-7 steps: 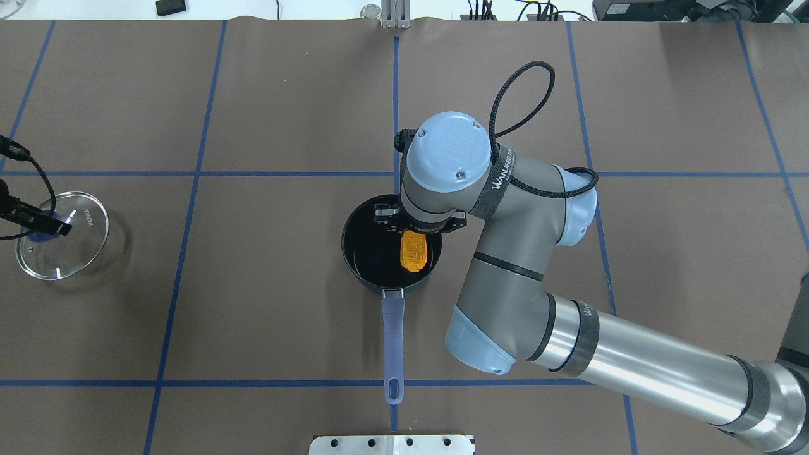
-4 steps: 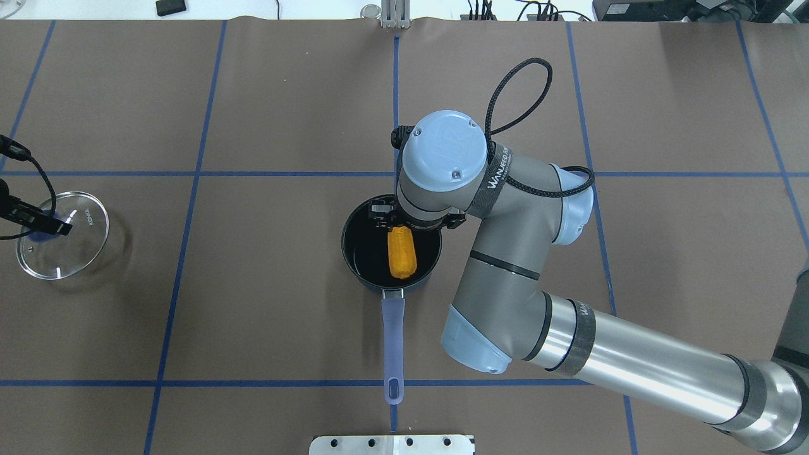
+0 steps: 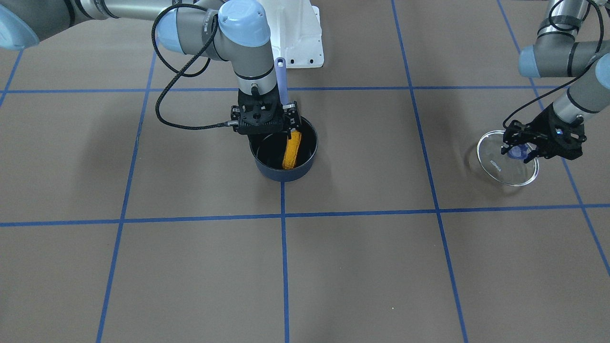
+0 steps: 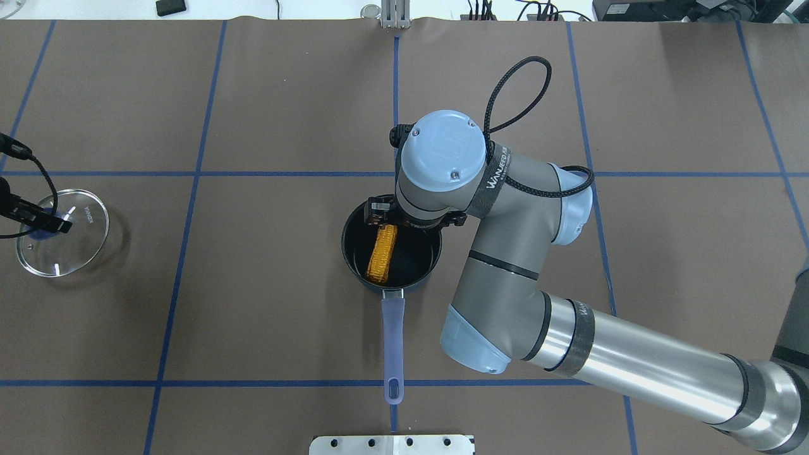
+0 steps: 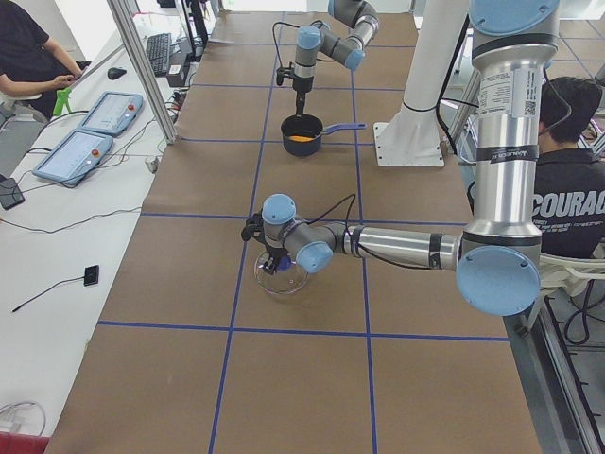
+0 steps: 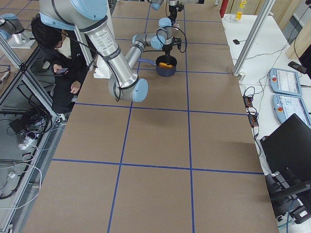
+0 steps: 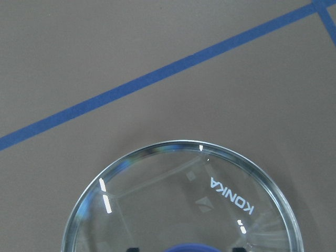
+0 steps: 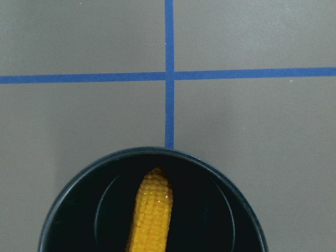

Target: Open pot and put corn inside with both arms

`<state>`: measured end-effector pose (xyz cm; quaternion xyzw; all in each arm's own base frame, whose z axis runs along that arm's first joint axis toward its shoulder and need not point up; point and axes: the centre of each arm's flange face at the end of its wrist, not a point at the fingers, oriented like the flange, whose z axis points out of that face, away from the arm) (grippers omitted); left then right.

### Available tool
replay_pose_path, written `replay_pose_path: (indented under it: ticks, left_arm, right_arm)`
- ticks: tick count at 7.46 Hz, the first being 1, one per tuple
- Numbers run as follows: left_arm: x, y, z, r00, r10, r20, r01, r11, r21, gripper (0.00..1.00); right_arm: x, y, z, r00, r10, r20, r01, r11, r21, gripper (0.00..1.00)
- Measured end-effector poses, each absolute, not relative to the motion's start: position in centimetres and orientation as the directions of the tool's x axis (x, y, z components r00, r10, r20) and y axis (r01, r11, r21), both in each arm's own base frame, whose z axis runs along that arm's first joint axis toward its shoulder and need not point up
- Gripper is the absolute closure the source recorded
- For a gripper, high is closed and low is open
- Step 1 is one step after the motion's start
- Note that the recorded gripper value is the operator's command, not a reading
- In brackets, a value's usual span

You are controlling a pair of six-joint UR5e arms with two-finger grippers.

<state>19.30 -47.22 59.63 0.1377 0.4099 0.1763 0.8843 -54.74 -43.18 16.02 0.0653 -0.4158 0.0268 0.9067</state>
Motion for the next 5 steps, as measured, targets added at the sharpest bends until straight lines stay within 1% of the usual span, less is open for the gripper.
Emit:
replay_pose_path:
  ticks: [5]
  left_arm:
    - [19.49,-47.70,60.20,0.616,0.419,-0.668,-0.198,0.902,0.383,0.41]
  right_arm:
    - [-54.70,-43.16,16.00,0.652,-0.016,0.758,-0.096,0.990,0.104,0.00]
